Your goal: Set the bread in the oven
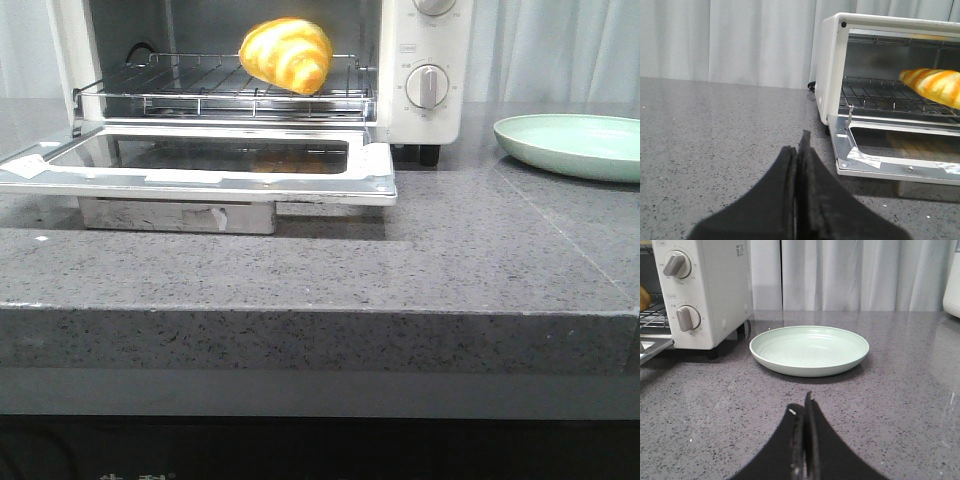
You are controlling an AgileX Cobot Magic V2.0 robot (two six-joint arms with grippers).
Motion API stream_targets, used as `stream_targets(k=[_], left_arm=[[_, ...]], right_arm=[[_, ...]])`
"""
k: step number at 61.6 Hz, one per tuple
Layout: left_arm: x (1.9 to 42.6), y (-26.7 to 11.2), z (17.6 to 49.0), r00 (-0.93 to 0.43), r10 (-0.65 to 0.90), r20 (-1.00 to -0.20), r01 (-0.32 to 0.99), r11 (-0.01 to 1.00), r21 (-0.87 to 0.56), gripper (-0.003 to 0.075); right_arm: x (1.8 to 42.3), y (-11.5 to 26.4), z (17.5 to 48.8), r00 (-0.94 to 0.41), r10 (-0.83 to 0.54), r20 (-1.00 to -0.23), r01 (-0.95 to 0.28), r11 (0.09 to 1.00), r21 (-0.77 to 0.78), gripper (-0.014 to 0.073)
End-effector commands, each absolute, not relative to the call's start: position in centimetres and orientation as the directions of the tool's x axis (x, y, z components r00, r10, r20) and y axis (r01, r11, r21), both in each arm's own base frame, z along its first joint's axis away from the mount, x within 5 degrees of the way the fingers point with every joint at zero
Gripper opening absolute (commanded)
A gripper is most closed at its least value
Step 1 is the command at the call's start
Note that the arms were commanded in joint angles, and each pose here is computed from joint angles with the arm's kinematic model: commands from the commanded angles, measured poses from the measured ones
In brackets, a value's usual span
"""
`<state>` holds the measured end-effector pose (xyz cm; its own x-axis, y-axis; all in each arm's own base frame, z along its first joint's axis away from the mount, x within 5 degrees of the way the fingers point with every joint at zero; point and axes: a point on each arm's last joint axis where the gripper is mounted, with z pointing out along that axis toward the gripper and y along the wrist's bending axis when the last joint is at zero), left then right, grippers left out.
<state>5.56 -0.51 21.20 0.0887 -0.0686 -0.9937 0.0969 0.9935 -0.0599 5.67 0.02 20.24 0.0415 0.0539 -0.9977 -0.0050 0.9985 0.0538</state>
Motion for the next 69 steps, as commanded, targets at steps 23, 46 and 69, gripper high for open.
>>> stream_targets(k=[23, 46, 69], left_arm=[[5.43, -0.49, 21.13, 0.155, -0.083, -0.984, 0.103, 0.992, -0.067, -0.0018], [5.43, -0.49, 21.13, 0.155, -0.083, -0.984, 0.103, 0.992, -0.067, -0.0018], [5.43, -0.49, 21.13, 0.155, -0.083, -0.984, 0.103, 0.992, -0.067, -0.0018]], right_arm=[[5.43, -0.04, 21.00, 0.145, 0.025, -0.989, 0.001, 1.000, 0.025, -0.0069], [5.46, -0.02, 20.76, 0.118, 0.025, -0.993, 0.000, 1.000, 0.025, -0.0069], [5.50, 0.00, 20.40, 0.079, 0.025, -0.997, -0.001, 1.000, 0.025, -0.0069]])
